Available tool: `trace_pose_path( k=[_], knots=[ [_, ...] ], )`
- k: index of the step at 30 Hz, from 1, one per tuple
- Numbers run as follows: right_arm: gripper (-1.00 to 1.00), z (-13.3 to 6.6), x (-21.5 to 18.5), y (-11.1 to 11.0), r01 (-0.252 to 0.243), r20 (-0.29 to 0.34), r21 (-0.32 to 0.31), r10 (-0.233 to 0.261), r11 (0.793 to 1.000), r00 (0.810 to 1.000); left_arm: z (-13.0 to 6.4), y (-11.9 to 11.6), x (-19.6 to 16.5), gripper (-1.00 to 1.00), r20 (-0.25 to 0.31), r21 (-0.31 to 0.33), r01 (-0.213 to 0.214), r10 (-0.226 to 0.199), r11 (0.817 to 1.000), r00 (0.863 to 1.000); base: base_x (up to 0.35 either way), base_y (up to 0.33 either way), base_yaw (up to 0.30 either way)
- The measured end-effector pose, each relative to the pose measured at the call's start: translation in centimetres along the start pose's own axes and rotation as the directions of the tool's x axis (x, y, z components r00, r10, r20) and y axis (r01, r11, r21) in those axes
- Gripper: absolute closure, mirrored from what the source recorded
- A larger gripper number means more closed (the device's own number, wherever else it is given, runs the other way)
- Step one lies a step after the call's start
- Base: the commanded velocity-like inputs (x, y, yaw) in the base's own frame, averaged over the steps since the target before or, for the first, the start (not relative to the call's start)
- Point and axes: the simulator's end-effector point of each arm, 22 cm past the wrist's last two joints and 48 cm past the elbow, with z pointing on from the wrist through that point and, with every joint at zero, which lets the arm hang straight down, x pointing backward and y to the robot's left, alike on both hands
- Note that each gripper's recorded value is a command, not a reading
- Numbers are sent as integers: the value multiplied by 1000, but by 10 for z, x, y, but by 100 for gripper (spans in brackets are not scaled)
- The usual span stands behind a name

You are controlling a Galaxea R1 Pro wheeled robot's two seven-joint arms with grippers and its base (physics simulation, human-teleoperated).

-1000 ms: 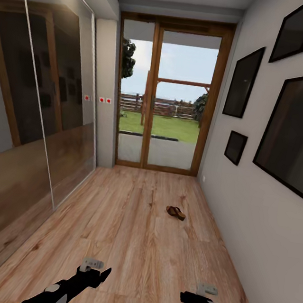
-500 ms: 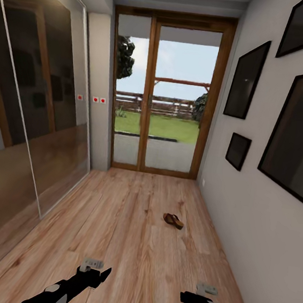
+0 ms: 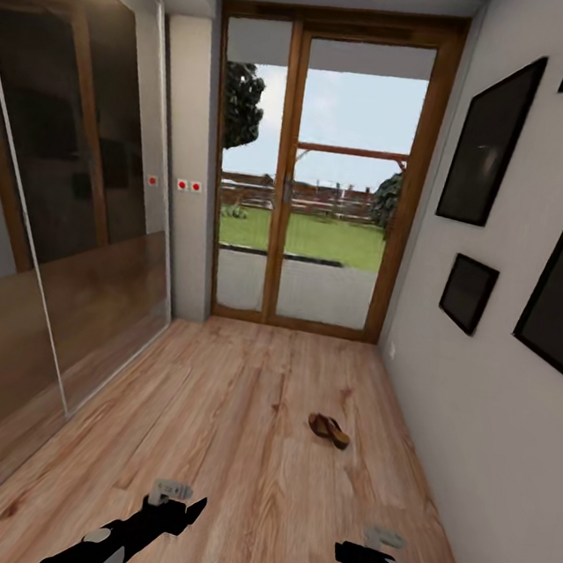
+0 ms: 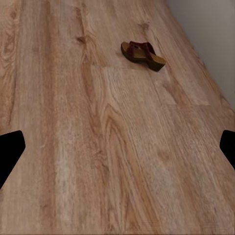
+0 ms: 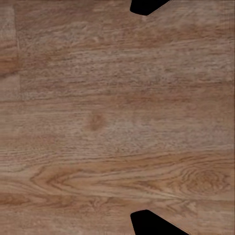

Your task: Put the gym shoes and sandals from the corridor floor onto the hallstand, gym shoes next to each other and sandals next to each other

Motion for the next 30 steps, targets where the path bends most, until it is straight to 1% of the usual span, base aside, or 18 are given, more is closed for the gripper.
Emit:
trace_pose_path(
  k=[3,8,30],
  knots=[
    [-100,0,1,0,0,-2,0,0,1000,1000,0,0,1,-100,-2,0,1,-1,1000,1000,349,-119,188],
    [-100,1,2,0,0,-4,1,0,1000,1000,0,0,2,-100,-4,-1,2,-2,1000,1000,349,-119,82],
    [-100,1,3,-1,0,-7,1,0,1000,1000,1,0,3,-100,-6,0,3,-3,1000,1000,349,-119,5]
  ],
)
